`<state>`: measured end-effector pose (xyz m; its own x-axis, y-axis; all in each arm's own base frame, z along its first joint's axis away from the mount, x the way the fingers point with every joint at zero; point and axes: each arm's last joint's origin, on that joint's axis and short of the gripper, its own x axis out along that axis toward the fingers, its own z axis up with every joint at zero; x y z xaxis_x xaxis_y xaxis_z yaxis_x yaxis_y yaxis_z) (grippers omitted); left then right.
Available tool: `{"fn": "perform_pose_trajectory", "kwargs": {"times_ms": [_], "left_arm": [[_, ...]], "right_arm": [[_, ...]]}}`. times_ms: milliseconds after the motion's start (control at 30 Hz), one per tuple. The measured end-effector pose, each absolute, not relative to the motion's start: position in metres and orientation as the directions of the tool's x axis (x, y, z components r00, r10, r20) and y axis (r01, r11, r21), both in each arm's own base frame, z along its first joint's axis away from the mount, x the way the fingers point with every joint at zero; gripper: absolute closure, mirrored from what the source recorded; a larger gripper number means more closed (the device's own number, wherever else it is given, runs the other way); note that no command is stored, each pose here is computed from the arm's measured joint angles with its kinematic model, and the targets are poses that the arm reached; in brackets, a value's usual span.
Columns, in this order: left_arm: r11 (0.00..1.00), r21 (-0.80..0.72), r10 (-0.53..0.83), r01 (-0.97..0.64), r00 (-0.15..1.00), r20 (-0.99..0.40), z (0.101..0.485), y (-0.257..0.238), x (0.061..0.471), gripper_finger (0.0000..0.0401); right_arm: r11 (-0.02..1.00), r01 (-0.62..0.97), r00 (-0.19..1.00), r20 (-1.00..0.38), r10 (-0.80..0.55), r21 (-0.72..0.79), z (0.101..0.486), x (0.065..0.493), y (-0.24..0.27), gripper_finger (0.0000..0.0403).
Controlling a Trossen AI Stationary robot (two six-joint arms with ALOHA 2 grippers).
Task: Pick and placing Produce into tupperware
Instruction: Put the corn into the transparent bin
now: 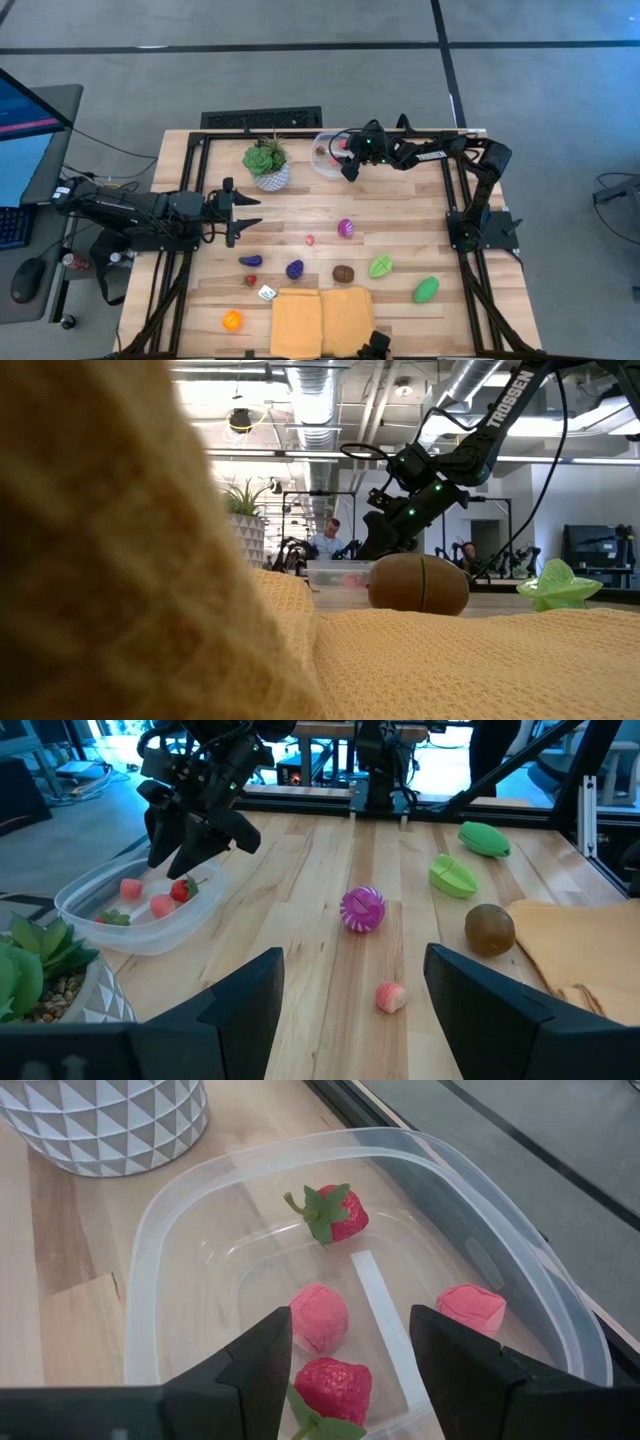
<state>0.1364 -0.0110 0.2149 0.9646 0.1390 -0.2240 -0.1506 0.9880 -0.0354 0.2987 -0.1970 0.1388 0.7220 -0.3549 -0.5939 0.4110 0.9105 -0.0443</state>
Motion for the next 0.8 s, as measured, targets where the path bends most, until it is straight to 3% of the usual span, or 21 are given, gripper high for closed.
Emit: {"fn": "perform_pose_trajectory", "kwargs": {"times_ms": [500,800], "left_arm": [[0.988,-0.033,0.141,-0.152,0.963,-0.229,0.214,-0.011,0.136,0.0168],[0.988,-0.029,0.141,-0.152,0.963,-0.231,0.214,-0.011,0.136,0.0168]], "right_arm": [[0.934,0.341,0.787,-0.51,-0.348,-0.11,0.218,0.281,-0.165,0.0177],[0.963,0.251,0.725,-0.64,-0.256,-0.101,0.245,0.25,-0.127,0.0177]]}}
